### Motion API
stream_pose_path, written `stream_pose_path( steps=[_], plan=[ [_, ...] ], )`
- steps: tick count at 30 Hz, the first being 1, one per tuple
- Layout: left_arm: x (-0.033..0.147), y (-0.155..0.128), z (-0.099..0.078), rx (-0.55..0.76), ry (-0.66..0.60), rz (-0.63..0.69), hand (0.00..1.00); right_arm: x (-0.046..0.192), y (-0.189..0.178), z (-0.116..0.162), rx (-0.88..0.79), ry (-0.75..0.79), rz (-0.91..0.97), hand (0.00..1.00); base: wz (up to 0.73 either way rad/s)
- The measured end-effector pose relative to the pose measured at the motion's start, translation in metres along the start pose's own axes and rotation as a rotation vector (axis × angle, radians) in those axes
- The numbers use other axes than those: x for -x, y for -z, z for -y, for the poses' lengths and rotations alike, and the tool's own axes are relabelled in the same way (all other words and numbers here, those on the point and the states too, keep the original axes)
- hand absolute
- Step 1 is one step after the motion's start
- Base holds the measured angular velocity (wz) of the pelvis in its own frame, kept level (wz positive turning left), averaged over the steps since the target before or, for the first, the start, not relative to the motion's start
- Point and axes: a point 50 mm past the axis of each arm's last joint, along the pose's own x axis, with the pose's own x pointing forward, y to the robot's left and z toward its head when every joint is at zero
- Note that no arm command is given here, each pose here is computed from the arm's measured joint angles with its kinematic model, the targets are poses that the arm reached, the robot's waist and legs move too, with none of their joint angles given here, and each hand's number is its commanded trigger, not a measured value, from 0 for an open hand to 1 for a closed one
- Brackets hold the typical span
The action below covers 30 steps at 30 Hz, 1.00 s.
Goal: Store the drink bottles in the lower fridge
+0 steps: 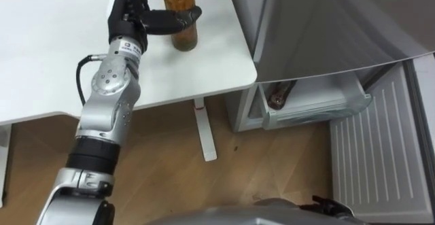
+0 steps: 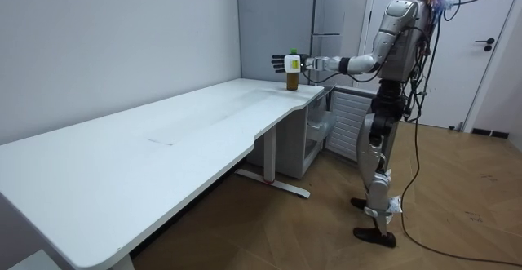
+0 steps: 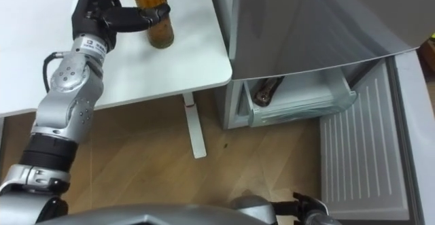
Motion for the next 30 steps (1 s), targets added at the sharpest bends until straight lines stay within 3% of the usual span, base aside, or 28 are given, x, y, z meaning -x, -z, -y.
stream_pose_path(
  steps=[16,30],
  plan=[
    [-0.008,0.009,-0.025,0.032,-0.107,-0.076,0.0,0.0,-0.009,0.003,0.084,0.009,0.006,0.0,-0.02],
    [-0.021,0.002,-0.031,0.041,-0.123,-0.101,0.0,0.0,-0.008,0.004,0.076,0.014,-0.014,0.0,-0.05]
  ],
)
